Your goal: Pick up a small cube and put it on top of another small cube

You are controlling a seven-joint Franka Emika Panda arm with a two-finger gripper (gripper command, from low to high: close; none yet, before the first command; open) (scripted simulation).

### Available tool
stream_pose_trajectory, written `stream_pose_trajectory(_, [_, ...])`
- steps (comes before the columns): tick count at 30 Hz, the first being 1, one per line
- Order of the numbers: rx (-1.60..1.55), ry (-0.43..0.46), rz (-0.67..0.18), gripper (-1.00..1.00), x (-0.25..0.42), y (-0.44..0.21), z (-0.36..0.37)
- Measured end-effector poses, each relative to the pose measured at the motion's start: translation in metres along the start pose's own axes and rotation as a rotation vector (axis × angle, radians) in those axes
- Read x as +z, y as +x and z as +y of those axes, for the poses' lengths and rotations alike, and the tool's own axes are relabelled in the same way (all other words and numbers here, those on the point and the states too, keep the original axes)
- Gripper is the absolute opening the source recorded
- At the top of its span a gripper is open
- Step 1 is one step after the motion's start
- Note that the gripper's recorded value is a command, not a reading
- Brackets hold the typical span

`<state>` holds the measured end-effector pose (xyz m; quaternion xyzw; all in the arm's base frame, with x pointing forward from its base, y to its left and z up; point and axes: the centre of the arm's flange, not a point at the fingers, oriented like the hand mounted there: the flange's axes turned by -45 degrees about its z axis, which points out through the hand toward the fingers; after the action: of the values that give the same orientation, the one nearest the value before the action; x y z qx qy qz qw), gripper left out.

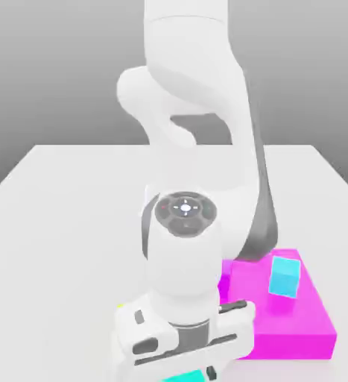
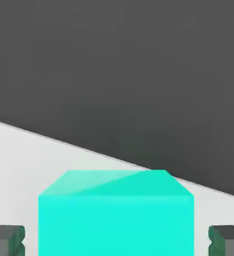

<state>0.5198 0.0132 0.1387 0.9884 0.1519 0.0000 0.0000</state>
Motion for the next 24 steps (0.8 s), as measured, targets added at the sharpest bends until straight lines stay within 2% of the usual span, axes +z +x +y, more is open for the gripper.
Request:
stream_pose_trajectory(4, [0.000,0.000,-0.001,-1.00,0.000,0.000,0.000])
stream_pose_trajectory(9, [0.004,0.001,0.000,-1.00,-0.058,-0.005,0.003])
stream_pose_trajectory(19, [0.096,0.003,0.000,-1.00,-0.106,-0.136,0.047])
stream_pose_trajectory(24, [0.085,0.001,-0.001,-1.00,-0.068,-0.147,0.042])
